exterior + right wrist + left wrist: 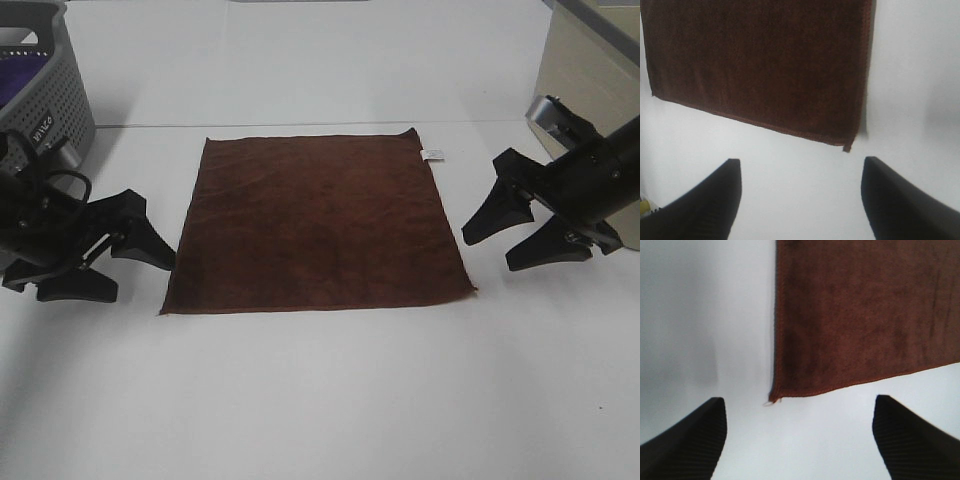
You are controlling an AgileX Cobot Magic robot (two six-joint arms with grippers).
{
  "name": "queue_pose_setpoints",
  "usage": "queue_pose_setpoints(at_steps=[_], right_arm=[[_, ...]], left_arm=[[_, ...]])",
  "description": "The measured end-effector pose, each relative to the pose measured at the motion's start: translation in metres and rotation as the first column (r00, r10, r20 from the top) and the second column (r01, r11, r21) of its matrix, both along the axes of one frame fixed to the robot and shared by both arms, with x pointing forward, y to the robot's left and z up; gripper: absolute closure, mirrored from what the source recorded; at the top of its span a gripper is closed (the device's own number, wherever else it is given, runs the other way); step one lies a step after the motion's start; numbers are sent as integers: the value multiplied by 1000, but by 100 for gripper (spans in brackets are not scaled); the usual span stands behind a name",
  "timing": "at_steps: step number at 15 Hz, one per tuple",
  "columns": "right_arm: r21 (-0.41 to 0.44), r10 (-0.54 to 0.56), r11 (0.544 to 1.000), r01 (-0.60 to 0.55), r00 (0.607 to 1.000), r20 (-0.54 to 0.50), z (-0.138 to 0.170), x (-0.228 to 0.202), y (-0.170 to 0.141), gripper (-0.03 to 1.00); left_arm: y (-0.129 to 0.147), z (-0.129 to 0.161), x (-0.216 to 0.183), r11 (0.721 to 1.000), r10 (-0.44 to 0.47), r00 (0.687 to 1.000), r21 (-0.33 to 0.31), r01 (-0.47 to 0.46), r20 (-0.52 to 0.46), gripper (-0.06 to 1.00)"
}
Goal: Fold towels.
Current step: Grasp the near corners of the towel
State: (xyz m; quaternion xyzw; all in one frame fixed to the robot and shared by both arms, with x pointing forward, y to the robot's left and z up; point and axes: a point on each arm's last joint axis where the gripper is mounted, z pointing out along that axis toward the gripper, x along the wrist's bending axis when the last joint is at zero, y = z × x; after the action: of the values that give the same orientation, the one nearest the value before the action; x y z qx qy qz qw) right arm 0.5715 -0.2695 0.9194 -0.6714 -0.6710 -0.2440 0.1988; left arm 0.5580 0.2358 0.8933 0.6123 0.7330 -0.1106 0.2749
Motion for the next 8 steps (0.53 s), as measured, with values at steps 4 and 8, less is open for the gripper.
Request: queue_pose_setpoints(at_steps=[4,8], right_arm=[[34,-14,999,15,999,-43,-27,5,-2,27],[44,-13,999,15,999,-38,-39,21,-2,27]], left_arm=[[-4,-19,21,999,-8,1000,-37,7,-15,20],[-18,-30,41,992,-11,999,-126,5,-42,16]])
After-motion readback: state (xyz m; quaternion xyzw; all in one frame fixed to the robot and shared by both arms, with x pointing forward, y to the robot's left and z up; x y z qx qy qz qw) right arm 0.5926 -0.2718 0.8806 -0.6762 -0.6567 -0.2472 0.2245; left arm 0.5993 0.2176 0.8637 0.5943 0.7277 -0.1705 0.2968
